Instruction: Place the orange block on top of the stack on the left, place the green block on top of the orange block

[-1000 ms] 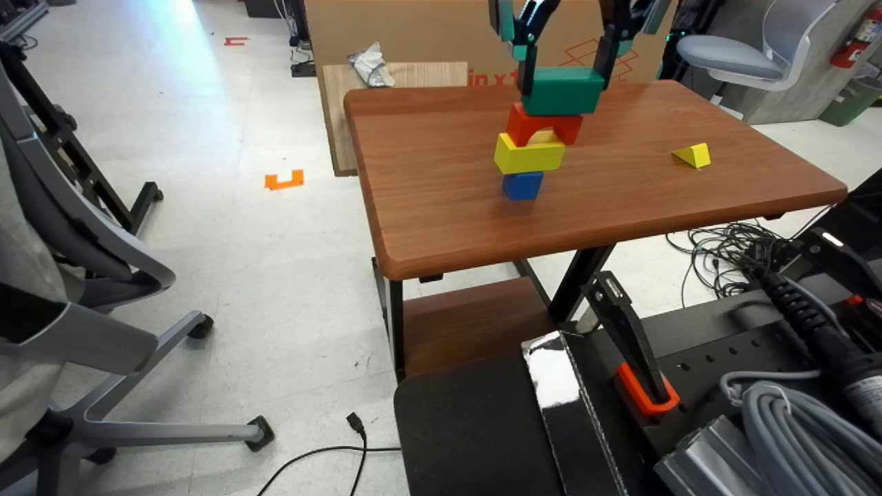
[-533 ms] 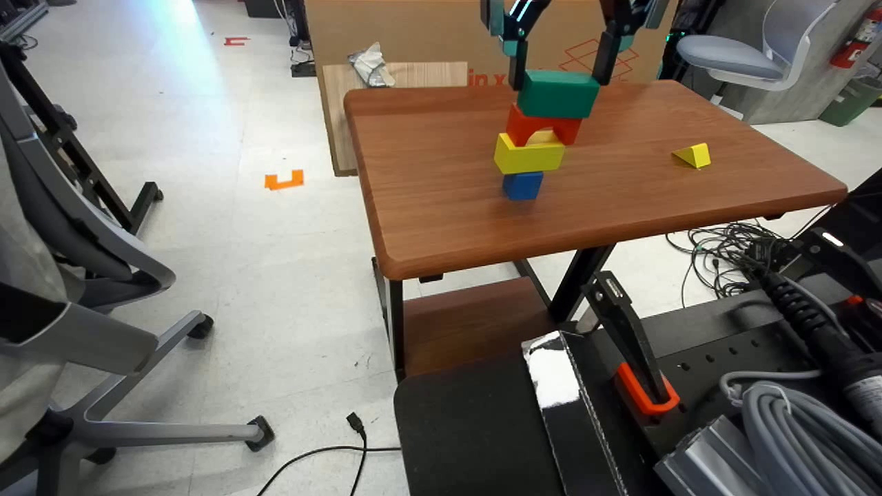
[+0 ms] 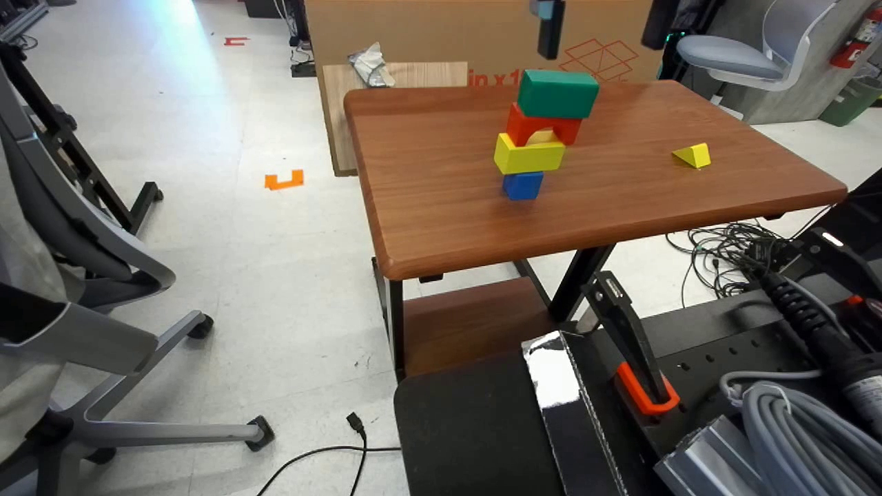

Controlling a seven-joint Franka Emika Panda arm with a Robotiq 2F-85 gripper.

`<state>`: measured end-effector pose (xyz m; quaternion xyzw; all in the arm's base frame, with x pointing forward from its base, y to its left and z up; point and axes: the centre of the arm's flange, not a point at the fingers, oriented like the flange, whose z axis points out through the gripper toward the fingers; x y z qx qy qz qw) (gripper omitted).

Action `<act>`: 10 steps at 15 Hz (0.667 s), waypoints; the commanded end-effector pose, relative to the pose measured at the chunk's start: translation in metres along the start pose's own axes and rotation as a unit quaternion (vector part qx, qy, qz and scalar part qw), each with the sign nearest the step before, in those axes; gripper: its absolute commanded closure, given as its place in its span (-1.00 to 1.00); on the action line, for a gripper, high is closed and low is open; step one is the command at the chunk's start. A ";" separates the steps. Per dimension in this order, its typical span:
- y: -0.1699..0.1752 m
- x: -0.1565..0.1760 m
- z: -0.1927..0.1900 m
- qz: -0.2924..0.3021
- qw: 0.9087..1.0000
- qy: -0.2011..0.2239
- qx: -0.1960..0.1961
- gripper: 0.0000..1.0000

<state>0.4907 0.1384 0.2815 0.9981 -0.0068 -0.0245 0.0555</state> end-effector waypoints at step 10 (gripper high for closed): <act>0.068 -0.034 -0.022 -0.061 0.997 -0.042 -0.027 -1.00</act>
